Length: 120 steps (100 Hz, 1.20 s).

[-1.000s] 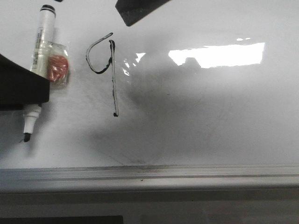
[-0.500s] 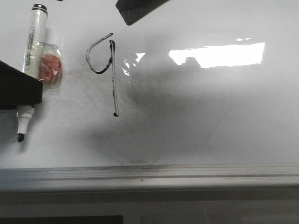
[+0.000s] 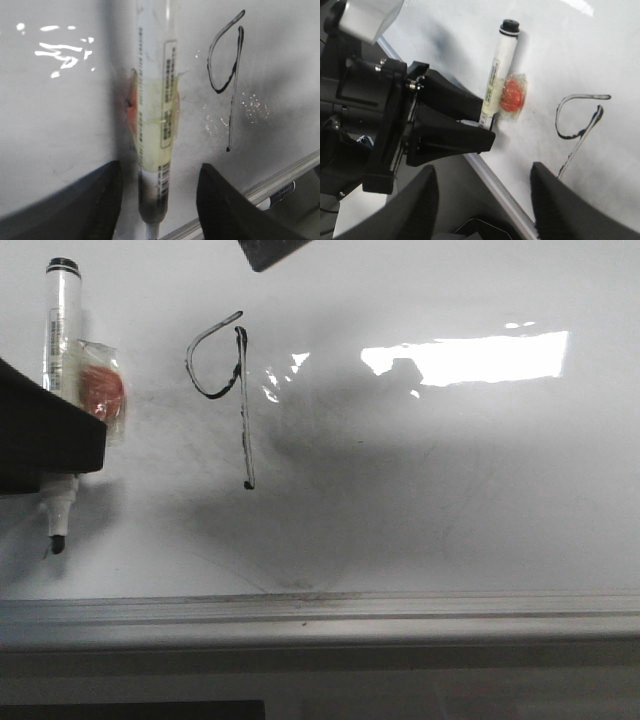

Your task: Write number 9 on whiteboard

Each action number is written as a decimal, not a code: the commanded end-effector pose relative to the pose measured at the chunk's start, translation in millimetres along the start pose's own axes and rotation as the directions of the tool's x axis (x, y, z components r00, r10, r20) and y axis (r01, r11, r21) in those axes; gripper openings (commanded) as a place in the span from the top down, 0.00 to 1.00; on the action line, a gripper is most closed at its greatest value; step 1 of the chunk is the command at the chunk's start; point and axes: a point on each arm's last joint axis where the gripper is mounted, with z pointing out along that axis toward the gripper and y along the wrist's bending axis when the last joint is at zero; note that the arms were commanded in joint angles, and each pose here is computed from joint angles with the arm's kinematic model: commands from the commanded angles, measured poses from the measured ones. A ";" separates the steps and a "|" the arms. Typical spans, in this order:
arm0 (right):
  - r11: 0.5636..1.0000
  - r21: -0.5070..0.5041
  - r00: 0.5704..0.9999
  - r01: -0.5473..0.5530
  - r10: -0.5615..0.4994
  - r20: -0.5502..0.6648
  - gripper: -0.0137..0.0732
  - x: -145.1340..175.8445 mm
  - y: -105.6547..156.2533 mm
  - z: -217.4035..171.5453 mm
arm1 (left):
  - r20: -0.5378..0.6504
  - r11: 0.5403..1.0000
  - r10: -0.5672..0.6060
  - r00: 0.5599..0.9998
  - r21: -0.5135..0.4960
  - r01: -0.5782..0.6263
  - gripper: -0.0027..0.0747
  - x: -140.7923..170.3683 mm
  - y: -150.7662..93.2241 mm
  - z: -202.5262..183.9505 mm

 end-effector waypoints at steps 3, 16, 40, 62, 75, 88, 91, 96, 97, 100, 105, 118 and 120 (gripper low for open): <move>1.000 0.010 0.989 0.030 -0.031 0.147 0.60 -19.4 2.6 -12.7 | 0.079 1.000 -0.012 0.997 0.010 0.011 0.50 -12.4 -3.0 -1.6; 0.999 0.022 0.987 0.046 -0.049 0.152 0.85 -20.0 1.7 -12.8 | 0.113 1.000 -0.013 0.994 0.030 0.010 0.50 -15.7 -5.1 -9.6; 0.994 0.068 0.952 0.090 -0.106 0.288 0.92 -12.3 -2.5 -28.4 | 0.245 0.993 0.059 0.968 0.083 -0.082 0.60 -25.4 -11.4 -39.9; 0.981 0.129 0.867 0.146 -0.189 0.460 0.92 23.0 -9.4 -59.1 | 0.349 0.983 0.100 0.932 0.108 -0.146 0.99 -28.1 -13.4 -64.0; 0.974 0.154 0.813 0.169 -0.226 0.537 0.92 56.5 -14.5 -77.0 | 0.396 0.979 0.117 0.911 0.108 -0.173 0.99 -21.2 -8.8 -72.4; 0.973 0.160 0.751 0.164 -0.228 0.619 0.92 93.2 -19.9 -94.4 | 0.454 0.977 0.115 0.883 0.111 -0.184 0.99 -10.2 -1.4 -80.1; 0.973 0.163 0.743 0.167 -0.232 0.628 0.92 102.6 -21.5 -96.3 | 0.470 0.976 0.117 0.875 0.108 -0.189 0.99 -6.5 1.3 -81.2; 0.973 0.162 0.731 0.166 -0.232 0.642 0.92 115.9 -23.5 -100.9 | 0.496 0.974 0.120 0.860 0.107 -0.198 0.99 -1.2 4.9 -84.0; 0.973 0.162 0.723 0.167 -0.232 0.651 0.92 117.9 -23.5 -103.5 | 0.498 0.974 0.120 0.859 0.107 -0.198 0.99 -0.5 5.4 -84.3; 0.973 0.162 0.717 0.167 -0.232 0.658 0.92 125.0 -24.5 -105.7 | 0.509 0.972 0.129 0.851 0.106 -0.210 0.99 2.7 7.1 -86.6; 0.973 0.161 0.708 0.167 -0.232 0.667 0.92 137.9 -26.7 -108.1 | 0.510 0.969 0.144 0.848 0.102 -0.225 0.99 9.7 10.6 -87.6; 0.973 0.160 0.674 0.167 -0.231 0.702 0.92 161.8 -30.4 -114.5 | 0.486 0.968 0.150 0.861 0.105 -0.228 0.99 24.6 17.6 -88.4; 0.973 0.160 0.673 0.167 -0.231 0.702 0.92 164.7 -31.1 -114.0 | 0.485 0.968 0.150 0.861 0.105 -0.228 0.99 26.1 18.4 -88.5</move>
